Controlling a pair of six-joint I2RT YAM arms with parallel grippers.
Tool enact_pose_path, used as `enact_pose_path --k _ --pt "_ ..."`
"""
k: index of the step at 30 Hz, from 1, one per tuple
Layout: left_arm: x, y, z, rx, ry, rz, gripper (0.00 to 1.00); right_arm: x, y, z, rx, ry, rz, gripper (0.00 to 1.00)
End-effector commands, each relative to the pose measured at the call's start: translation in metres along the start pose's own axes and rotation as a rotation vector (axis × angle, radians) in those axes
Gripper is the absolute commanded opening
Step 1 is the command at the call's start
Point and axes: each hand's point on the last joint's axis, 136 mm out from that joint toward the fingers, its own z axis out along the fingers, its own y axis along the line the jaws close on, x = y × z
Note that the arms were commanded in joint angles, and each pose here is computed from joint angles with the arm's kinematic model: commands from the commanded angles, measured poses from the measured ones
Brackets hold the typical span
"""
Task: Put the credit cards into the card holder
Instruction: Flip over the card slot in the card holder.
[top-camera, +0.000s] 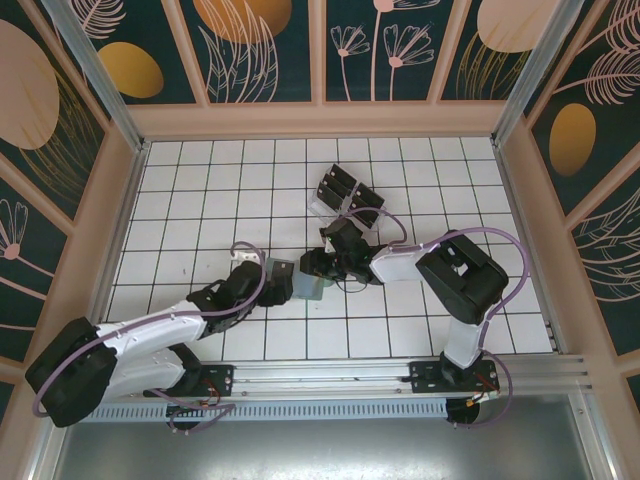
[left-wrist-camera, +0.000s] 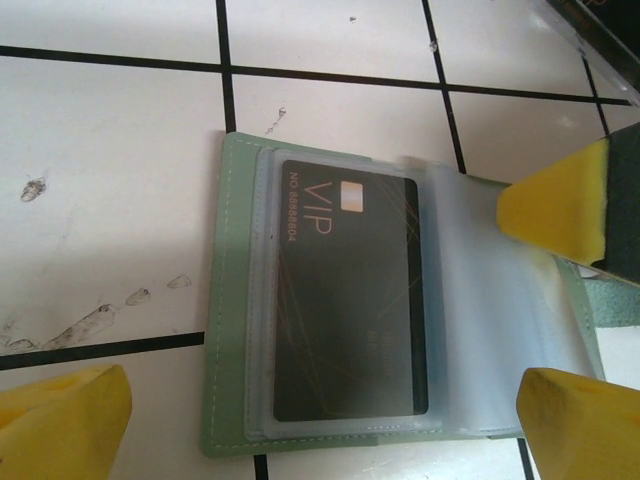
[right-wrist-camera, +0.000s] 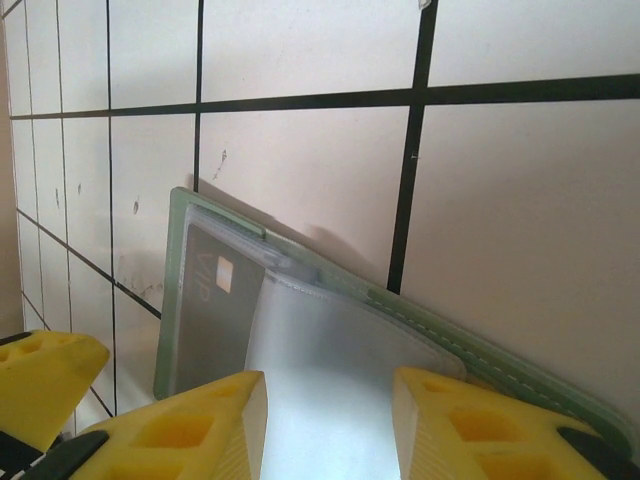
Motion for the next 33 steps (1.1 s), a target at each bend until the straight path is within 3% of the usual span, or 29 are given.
enact_pose_path --k 1,33 --pt "-0.008 -0.005 0.002 -0.006 -0.036 0.009 0.98 0.009 -0.013 0.005 0.015 0.022 0.038 0.38" --pt "-0.007 -0.016 0.022 -0.057 -0.020 0.128 0.98 0.008 -0.009 0.012 0.060 0.039 -0.009 0.38"
